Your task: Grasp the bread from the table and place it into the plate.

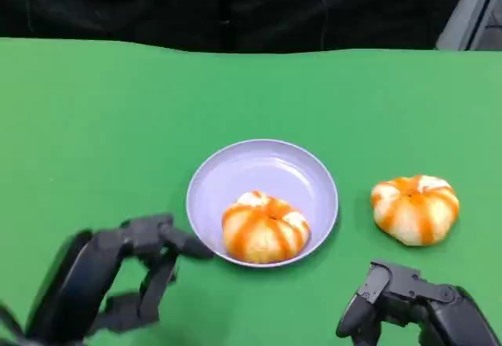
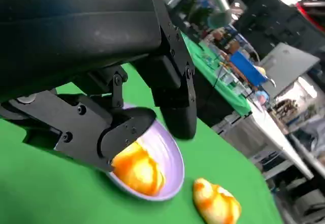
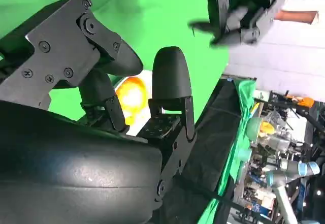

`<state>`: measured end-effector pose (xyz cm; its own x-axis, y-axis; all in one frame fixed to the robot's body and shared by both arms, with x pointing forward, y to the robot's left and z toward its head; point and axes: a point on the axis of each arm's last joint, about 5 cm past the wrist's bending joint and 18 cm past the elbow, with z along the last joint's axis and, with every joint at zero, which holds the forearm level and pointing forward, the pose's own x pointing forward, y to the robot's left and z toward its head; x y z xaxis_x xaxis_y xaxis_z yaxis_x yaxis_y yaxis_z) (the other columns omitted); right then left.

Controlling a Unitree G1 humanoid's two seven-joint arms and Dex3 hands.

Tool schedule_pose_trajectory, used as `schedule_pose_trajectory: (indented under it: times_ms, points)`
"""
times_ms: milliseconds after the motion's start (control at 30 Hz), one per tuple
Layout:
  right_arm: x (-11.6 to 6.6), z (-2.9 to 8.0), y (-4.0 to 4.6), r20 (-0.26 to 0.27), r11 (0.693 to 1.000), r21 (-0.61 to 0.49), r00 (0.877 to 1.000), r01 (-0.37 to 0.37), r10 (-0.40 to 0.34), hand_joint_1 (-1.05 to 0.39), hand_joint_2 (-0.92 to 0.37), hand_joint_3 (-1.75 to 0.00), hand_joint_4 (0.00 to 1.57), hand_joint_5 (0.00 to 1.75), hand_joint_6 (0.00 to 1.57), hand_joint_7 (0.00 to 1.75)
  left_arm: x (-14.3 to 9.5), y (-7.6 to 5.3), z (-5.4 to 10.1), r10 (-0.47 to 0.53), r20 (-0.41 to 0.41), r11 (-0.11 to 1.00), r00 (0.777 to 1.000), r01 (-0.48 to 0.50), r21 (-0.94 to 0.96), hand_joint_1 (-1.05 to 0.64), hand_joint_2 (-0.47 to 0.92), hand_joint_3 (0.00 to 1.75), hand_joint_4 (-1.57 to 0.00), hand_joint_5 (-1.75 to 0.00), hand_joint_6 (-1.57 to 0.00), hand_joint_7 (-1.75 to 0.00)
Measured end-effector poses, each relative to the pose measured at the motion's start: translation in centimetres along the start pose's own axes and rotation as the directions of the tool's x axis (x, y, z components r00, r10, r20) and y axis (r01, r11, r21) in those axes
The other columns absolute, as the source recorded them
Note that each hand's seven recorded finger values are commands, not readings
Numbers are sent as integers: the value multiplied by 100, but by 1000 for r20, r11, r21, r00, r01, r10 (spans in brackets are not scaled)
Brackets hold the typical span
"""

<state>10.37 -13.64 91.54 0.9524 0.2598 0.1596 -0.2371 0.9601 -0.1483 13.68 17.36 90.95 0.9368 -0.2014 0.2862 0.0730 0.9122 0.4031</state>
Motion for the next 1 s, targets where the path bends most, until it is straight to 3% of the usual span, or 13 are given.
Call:
schedule_pose_trajectory:
  times_ms: [167, 367, 500, 1000]
  points:
    - [0, -1, -17, -1, 1000, -4, 1000, 2, -2, -5, -34, -131, 76, 167, 77, 137, -155, -63, -6, 45, -48, 997, 998, -48, -60, 2, 27, 158, -91, -169, -87, -153]
    - [-1, -2, -21, -1, 1000, -6, 1000, 2, -2, -6, -35, -130, 75, 167, 76, 137, -150, -68, 10, 58, -35, 996, 998, -60, -66, 2, 33, 151, -90, -172, -84, -155]
    - [-6, -15, -58, -7, 1000, 0, 1000, 11, -11, -6, -37, -128, 74, 167, 76, 138, -243, -142, 39, 103, -88, 968, 991, -120, -218, 3, 37, 145, -90, -174, -82, -156]
    - [-10, -44, -112, -17, 1000, -3, 1000, 18, -18, -4, -37, -128, 75, 166, 76, 139, -247, -208, 33, 84, -143, 947, 986, -124, -296, 2, 35, 146, -90, -175, -82, -157]
